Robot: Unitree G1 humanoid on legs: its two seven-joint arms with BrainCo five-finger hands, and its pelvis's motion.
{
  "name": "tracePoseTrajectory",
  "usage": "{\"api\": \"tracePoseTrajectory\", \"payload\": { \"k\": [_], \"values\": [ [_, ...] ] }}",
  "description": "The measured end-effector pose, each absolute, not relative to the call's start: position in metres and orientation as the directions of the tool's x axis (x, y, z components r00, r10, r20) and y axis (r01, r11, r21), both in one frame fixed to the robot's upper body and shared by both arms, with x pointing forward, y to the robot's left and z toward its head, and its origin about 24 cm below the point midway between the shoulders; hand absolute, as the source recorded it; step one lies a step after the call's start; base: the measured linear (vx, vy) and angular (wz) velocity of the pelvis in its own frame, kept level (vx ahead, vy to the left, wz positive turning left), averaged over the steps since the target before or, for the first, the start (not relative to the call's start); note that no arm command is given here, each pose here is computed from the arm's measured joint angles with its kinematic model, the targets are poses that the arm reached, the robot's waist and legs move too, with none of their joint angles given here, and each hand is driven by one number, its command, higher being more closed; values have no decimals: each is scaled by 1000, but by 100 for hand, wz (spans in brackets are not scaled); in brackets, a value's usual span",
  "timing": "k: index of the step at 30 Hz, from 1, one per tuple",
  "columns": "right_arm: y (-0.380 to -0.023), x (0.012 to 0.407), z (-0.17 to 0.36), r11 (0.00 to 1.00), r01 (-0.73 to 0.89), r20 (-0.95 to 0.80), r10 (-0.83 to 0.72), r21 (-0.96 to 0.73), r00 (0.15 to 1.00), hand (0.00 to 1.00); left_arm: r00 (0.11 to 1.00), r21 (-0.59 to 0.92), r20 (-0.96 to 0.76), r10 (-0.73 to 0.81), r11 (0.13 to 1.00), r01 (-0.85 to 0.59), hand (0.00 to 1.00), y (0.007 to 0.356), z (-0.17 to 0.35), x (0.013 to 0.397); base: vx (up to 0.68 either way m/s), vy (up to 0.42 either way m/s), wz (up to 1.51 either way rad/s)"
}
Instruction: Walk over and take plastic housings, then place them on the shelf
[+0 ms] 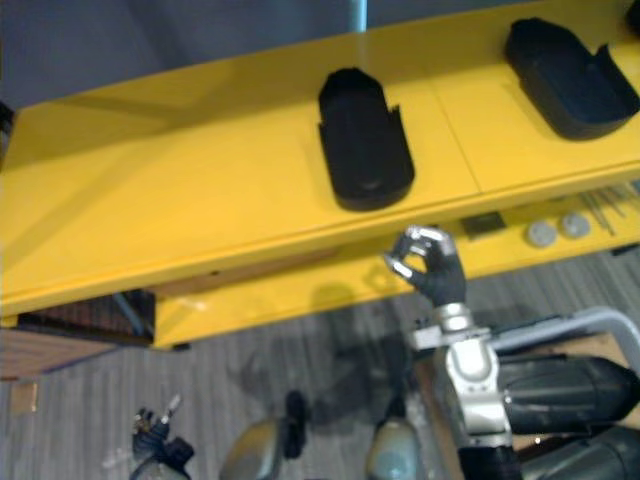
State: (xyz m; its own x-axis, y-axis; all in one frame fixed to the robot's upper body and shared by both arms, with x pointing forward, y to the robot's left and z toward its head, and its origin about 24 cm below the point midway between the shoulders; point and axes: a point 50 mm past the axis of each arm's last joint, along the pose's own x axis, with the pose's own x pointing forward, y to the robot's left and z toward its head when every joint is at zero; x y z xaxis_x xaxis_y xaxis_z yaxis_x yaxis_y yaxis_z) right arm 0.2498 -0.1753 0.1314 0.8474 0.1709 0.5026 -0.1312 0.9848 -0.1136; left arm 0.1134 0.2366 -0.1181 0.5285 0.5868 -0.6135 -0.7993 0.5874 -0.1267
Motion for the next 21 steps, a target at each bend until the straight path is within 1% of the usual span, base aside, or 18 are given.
{"api": "tracePoseTrajectory", "payload": {
  "k": [5, 8, 12, 16, 21],
  "values": [
    [-172, 257, 147, 983, -116, 552, 177, -144, 815, 100, 500, -121, -643, 580, 568, -814, 0, 235, -124, 107, 8, -10, 1],
    [-171, 262, 154, 982, -117, 570, 183, -151, 801, 100, 512, -131, -642, 571, 576, -807, 0, 235, -124, 107, 29, -11, 6],
    [-167, 275, 157, 980, -105, 566, 185, -172, 803, 100, 526, -147, -642, 558, 584, -798, 0, 234, -124, 108, 11, 0, 8],
    [-160, 282, 167, 974, -128, 586, 214, -185, 781, 100, 528, -150, -646, 551, 586, -796, 0, 233, -124, 108, -1, 3, 2],
    [-159, 297, 164, 971, -137, 533, 224, -199, 816, 100, 542, -154, -658, 522, 611, -776, 0, 228, -126, 109, -23, -7, 13]
  ]
}}
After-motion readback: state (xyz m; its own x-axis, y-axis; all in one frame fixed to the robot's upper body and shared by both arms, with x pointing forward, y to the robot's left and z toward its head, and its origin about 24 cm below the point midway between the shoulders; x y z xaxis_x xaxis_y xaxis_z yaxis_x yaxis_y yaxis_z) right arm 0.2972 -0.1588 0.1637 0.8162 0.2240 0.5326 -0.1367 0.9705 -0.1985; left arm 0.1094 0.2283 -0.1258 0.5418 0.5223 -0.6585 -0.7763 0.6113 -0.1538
